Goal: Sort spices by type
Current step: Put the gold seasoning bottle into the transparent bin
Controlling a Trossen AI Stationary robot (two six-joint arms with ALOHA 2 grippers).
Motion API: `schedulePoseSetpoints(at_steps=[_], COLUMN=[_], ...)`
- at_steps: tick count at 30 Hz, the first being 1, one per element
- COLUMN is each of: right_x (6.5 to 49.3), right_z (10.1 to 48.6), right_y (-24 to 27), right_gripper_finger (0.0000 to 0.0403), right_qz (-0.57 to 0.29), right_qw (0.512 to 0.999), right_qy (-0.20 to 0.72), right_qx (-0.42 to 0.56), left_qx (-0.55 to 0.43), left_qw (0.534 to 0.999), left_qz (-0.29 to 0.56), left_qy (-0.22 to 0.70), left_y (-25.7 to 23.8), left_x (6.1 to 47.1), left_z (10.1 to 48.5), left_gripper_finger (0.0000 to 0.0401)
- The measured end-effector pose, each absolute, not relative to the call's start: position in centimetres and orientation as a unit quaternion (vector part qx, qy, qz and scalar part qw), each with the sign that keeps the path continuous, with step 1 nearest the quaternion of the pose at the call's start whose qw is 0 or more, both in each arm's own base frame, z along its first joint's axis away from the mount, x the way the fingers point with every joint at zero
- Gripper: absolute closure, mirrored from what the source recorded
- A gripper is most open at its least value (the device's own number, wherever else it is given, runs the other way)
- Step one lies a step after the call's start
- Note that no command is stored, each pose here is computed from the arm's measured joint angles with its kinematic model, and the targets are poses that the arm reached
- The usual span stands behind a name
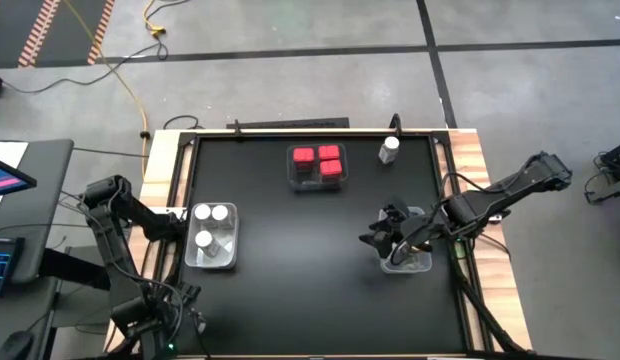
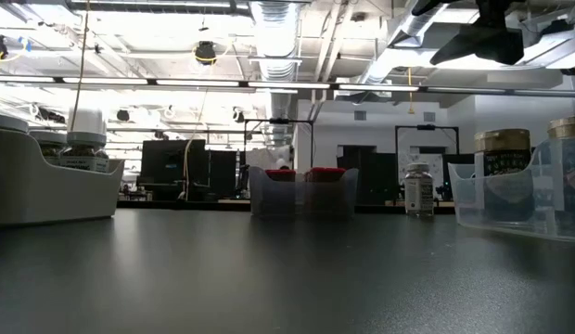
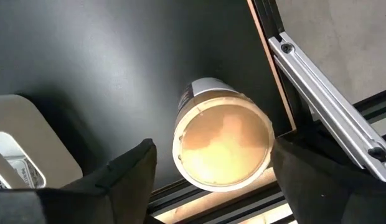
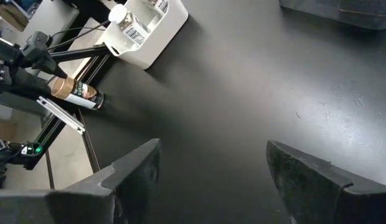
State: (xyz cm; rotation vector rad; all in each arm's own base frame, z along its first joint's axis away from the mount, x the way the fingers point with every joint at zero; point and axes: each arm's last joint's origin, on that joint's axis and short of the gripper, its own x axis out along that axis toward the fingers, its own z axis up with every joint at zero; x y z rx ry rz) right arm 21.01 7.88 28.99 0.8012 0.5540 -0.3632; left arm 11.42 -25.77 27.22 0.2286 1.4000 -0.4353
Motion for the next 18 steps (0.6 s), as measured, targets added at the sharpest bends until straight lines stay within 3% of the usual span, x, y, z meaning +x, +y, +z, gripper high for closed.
schedulePoseSetpoints(at_steps=[18], right_x=[22.2], right_z=[27.5], right_y=[8.4], right_gripper_finger=[0.0088], right_qz=[-0.197], right_qw=[0.867], right_qy=[0.283], right_qx=[0.360], left_qx=[0.073], left_qw=[0.735], left_qz=[-0.217], left_qy=[0.638], left_y=[-26.3], left_x=[11.5], left_z=[27.1], left_gripper_finger=[0.0085])
